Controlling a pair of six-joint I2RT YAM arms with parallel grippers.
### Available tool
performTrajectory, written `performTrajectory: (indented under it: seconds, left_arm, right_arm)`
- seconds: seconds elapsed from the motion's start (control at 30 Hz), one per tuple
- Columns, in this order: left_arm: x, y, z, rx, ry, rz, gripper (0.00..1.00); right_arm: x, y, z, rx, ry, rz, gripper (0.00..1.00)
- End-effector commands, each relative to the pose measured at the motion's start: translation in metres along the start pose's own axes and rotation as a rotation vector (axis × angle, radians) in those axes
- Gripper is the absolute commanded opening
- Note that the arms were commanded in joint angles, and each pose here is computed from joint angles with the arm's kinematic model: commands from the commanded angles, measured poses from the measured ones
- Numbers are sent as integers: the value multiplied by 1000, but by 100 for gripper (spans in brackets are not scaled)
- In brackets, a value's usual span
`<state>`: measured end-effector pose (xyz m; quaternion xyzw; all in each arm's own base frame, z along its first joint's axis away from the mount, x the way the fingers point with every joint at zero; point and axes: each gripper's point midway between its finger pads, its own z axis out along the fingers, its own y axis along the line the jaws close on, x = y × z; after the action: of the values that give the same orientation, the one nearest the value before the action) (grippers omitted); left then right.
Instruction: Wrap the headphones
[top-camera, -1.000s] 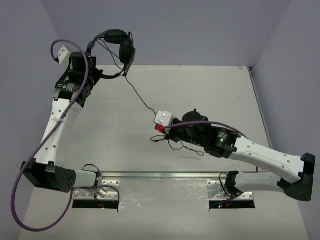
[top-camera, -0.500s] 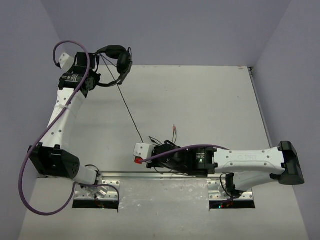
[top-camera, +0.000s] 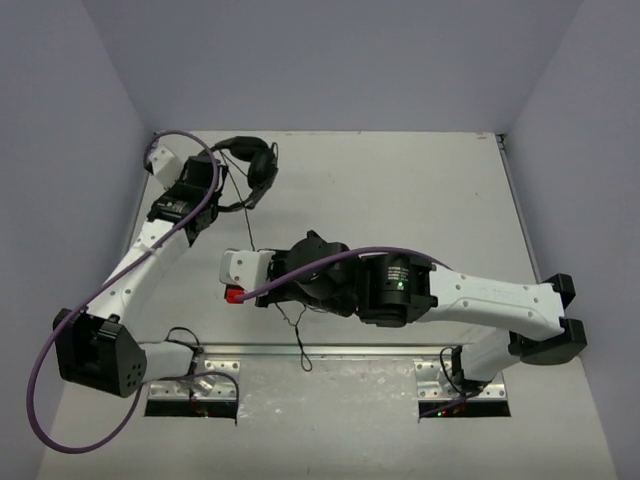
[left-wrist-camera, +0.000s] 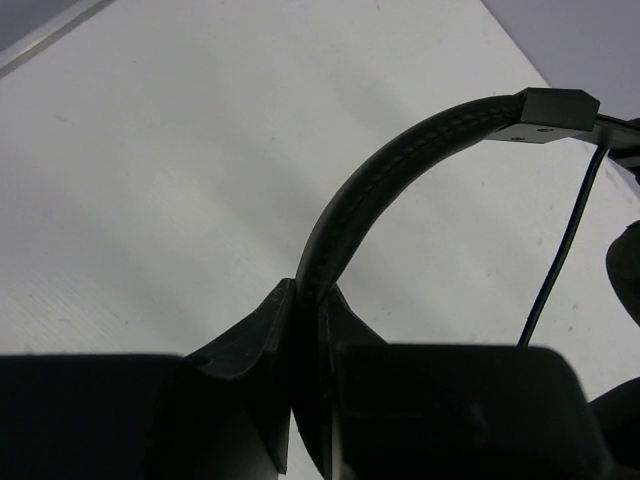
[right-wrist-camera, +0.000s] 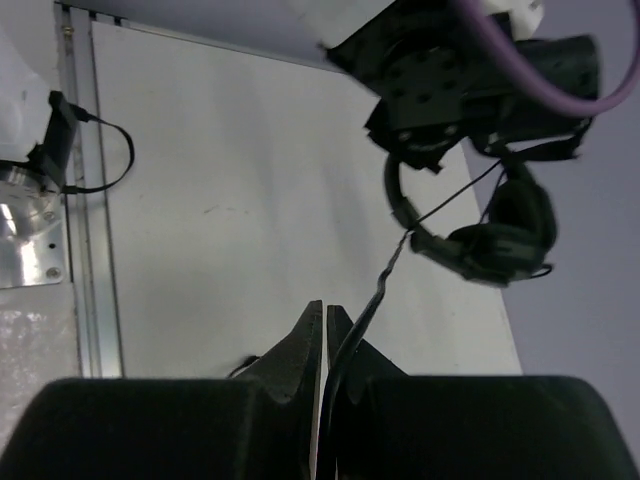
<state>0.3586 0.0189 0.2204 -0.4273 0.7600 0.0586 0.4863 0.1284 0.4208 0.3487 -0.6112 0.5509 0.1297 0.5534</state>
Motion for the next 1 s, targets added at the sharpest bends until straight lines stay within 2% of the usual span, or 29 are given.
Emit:
performTrajectory:
  seconds: [0.0,0.03,0.07,0.13,0.2,0.23,0.3,0.33,0.4,0.5,0.6,0.77,0.83,0.97]
  left_arm:
    - [-24,-40,-20,200,-164,-54,0]
    - [-18,-43,-23,237,-159,-31,0]
    - [7,-43,-23,301,-99,30,1]
    - [16,-47,-37,403,-79,66,0]
    - [48,-49,-50,514,43,129,0]
    - [67,-39,-61,524,136,169,0]
    - [90,-20,-78,523,213,273,0]
    - [92,-15,-84,508,205,293,0]
    - [96,-26,-119,623,225,347,0]
    - [106,-9,-127,606,275,556,0]
    - [121,1,-129,620,332,700,0]
    - [149,-8,-157,735,387,812,0]
    - [159,-17,-179,861,415,835,0]
    - [146,-23,-207,990,375,812,0]
  right_arm:
    - [-18,-53,-16,97,1,-161,1]
    - [-15,-65,-17,121,12,-164,1]
    - [-11,-77,-18,146,21,-169,1]
    - [2,-109,-21,217,42,-187,1]
    - [18,-134,-22,287,67,-233,1]
    - [20,-146,-30,323,65,-236,1]
    - [35,-172,-36,377,90,-235,1]
    - [36,-180,-41,388,80,-230,1]
    - [48,-200,-47,423,95,-232,1]
    - [62,-221,-52,473,132,-267,1]
    - [74,-244,-56,515,162,-268,1]
    - [105,-275,-56,549,189,-209,1]
    - [127,-290,-60,579,220,-176,1]
    - [176,-301,-54,582,245,-71,1]
